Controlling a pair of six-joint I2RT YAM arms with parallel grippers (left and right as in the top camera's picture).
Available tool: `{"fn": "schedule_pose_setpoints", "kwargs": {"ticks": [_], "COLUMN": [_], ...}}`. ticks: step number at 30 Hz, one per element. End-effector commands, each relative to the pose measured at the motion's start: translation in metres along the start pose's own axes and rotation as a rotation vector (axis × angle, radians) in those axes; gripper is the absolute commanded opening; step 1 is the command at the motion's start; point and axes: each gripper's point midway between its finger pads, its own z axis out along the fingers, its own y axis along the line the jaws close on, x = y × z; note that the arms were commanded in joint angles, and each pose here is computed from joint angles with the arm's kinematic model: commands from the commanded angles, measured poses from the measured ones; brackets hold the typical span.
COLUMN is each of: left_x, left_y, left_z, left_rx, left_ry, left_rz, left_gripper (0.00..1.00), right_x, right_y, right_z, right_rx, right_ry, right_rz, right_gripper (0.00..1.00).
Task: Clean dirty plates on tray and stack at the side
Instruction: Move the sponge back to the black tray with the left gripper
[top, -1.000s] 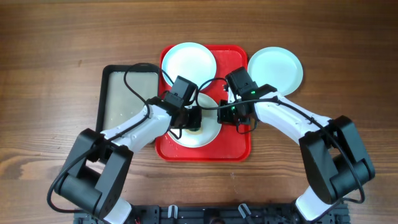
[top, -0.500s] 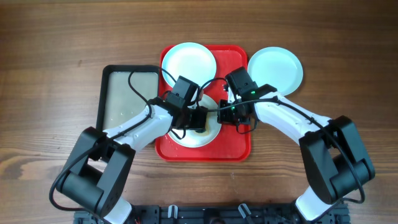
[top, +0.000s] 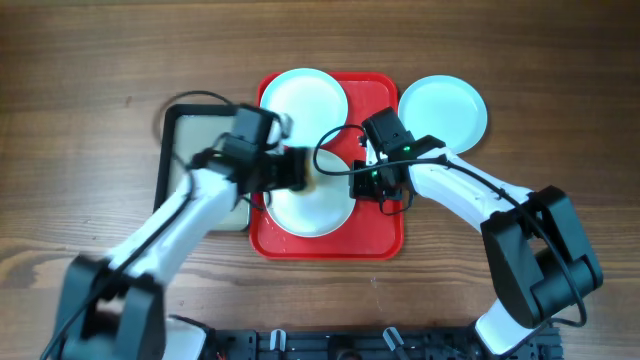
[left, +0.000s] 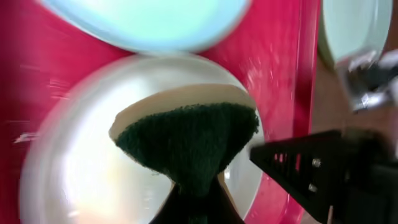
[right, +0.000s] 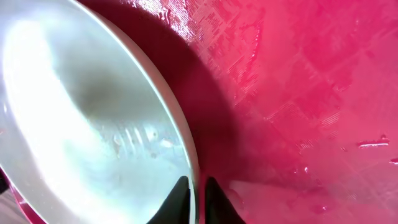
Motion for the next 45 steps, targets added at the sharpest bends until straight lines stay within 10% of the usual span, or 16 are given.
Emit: {"fn": "schedule_pose_setpoints", "kwargs": {"ticks": [1,7,16,25,27,45], "left_x": [-0.036,-0.024,-0.005,-0.018,-0.035,-0.045], "left_y": [0.041,0.143,0.184,0.174,0.169,0.166], "left_z": [-0.048,-0.078,-0.048,-0.056,-0.068,-0.072], "left_rx": [-0.143,-0.435,-0.533,-0.506,-0.506,-0.500], "left_ry": [-0.164,-0.114,-0.016,-0.063,-0.139,-0.184], "left_rz": [-0.006,-0.118,-0.142,-0.132,-0.114,-0.105], "left_gripper": [0.04,0.04,0.09,0.69,1.00,1.00], "right_x": [0.000,0.000,0.001,0.000,0.000,-0.002], "right_y": [0.008,0.008,0.008,0.008,0.008,0.008], "right_z": [-0.005,-0.005,-0.005,-0.005,-0.005,-0.005], "right_rx": [-0.028,-0.028,-0.027,-0.028,-0.027,-0.024], "right_ry": [-0.008,-0.008,-0.005,-0.008,-0.008,-0.015], "right_rz": [-0.016,-0.017,-0.015,-0.016,-0.016,-0.017], "right_gripper": [0.12,0.12,0.12,0.13,0.13,0.19]}}
